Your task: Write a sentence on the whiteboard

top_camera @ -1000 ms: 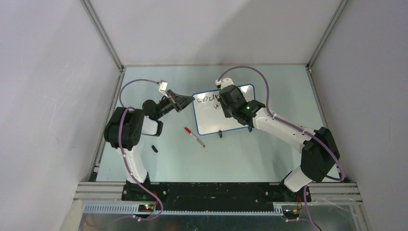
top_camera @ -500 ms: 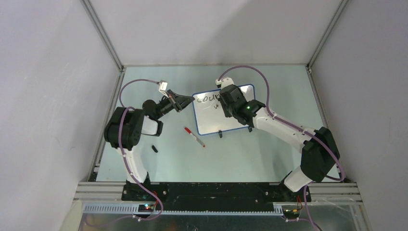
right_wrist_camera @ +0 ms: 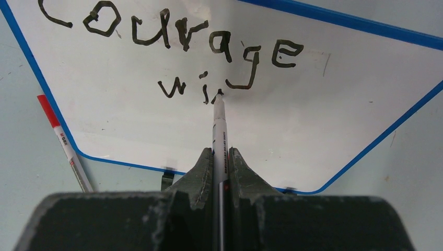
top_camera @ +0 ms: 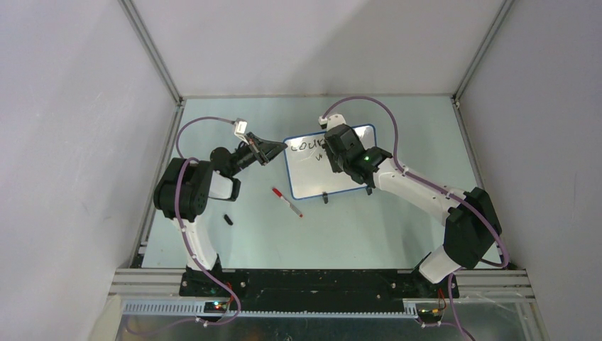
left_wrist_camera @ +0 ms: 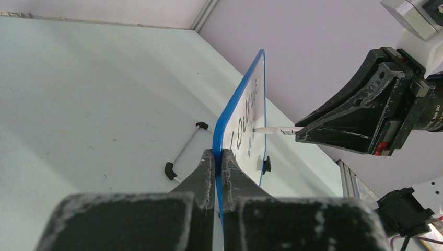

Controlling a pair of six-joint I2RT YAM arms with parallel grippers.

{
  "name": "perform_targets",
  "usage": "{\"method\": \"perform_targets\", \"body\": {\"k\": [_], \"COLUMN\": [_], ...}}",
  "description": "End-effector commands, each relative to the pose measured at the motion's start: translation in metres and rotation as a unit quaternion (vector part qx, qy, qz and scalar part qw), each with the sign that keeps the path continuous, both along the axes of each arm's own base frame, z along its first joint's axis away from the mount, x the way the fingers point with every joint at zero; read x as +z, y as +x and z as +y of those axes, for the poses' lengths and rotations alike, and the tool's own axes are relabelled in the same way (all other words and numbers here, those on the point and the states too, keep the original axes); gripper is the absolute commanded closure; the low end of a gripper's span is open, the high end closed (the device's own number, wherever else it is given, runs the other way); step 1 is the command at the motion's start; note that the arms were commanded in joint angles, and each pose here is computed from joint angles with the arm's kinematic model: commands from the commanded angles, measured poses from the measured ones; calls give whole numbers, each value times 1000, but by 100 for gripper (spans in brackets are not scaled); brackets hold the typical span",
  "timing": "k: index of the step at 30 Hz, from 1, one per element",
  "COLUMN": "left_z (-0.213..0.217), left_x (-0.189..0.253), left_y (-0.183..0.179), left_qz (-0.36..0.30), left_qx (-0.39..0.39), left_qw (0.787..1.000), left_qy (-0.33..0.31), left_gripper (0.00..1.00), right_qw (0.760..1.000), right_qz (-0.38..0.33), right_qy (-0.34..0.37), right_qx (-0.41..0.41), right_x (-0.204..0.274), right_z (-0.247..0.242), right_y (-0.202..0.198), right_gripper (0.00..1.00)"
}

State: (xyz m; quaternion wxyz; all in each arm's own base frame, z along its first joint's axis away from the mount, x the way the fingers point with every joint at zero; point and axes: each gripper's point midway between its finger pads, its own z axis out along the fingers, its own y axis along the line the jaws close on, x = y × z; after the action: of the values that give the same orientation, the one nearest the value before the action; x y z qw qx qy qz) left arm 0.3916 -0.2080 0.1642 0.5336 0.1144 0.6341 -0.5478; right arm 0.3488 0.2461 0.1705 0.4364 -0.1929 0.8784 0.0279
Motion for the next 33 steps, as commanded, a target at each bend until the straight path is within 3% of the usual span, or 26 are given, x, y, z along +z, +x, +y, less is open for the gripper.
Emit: {"method": "perform_targets", "body": {"k": [1, 33], "left_z": [0, 0], "left_x": [11, 11], "left_y": [-6, -6], "left_qz": [-51, -51], "left_qx": [-4, -3], "left_qw": [999, 999], "left_qy": [15, 15], "left_gripper": [100, 100], "right_qw": [998, 997], "right_qz": [-44, -48], "right_qy": [26, 26], "right_qx": [-26, -47], "right_x": [29, 34], "right_z": [-1, -14], "right_y": [20, 23], "right_gripper": [100, 100]}}
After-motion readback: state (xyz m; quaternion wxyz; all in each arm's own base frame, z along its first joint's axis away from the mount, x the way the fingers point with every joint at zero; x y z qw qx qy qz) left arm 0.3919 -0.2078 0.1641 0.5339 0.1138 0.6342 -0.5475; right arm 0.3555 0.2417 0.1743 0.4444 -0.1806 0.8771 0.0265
